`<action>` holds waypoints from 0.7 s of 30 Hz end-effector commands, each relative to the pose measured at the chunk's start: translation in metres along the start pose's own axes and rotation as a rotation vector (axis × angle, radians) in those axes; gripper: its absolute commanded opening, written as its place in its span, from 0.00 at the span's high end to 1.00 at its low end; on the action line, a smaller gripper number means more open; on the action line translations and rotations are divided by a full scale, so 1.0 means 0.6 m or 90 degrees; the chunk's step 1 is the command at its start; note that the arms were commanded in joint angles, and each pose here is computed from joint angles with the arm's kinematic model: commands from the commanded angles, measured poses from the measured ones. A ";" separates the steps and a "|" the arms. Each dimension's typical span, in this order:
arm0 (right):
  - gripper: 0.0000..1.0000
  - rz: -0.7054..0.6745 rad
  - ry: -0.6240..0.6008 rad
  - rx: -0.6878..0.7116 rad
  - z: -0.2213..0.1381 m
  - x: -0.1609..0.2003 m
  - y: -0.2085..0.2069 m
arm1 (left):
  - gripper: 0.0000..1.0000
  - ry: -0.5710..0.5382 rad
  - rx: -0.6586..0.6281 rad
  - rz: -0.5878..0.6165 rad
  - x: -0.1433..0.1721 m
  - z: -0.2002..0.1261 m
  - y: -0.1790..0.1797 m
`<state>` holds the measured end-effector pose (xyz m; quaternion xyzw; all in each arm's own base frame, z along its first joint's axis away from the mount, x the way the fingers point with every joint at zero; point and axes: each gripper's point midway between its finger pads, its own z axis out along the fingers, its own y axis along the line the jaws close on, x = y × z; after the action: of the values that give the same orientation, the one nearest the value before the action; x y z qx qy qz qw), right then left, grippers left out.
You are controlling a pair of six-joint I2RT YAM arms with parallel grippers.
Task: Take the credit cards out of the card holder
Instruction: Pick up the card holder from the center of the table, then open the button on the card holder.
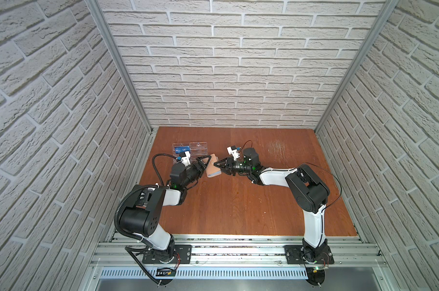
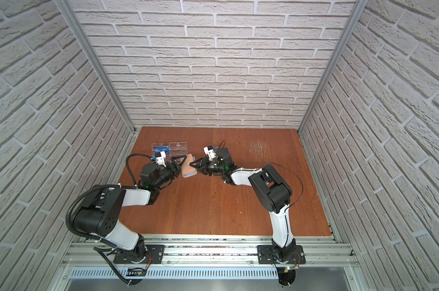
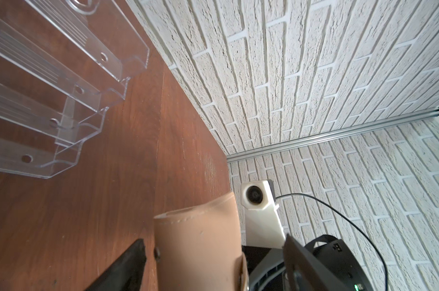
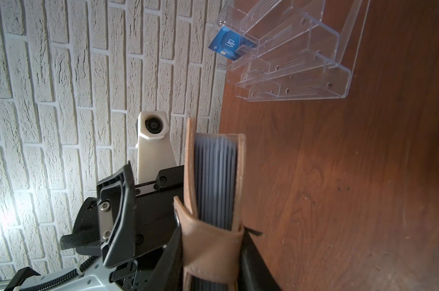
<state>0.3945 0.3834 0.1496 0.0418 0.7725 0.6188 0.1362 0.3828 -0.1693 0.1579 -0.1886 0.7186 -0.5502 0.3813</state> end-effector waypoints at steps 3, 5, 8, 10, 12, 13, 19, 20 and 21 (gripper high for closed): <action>0.94 -0.072 -0.004 -0.091 0.002 -0.011 0.094 | 0.20 -0.026 0.077 0.036 -0.017 0.001 -0.061; 0.94 -0.072 -0.005 -0.087 0.004 -0.012 0.090 | 0.25 -0.029 0.082 0.037 -0.017 0.001 -0.064; 0.94 -0.072 -0.005 -0.089 0.008 -0.014 0.087 | 0.34 -0.031 0.087 0.037 -0.016 0.000 -0.068; 0.94 -0.069 -0.005 -0.090 0.012 -0.016 0.084 | 0.39 -0.033 0.091 0.040 -0.016 -0.001 -0.072; 0.94 -0.067 -0.004 -0.088 0.015 -0.017 0.078 | 0.42 -0.038 0.090 0.041 -0.016 -0.005 -0.072; 0.94 -0.066 -0.005 -0.086 0.016 -0.018 0.075 | 0.42 -0.040 0.089 0.042 -0.016 -0.007 -0.072; 0.94 -0.057 0.000 -0.086 0.019 -0.016 0.057 | 0.44 -0.058 0.078 0.047 -0.021 -0.018 -0.068; 0.94 -0.057 0.001 -0.087 0.019 -0.014 0.055 | 0.44 -0.061 0.075 0.046 -0.023 -0.020 -0.067; 0.94 -0.055 0.002 -0.086 0.019 -0.013 0.053 | 0.44 -0.067 0.074 0.046 -0.027 -0.021 -0.066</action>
<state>0.3989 0.3958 0.1646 0.0154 0.7510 0.6445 0.1427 0.3795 -0.1672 0.1694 -0.1968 0.7030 -0.5541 0.4001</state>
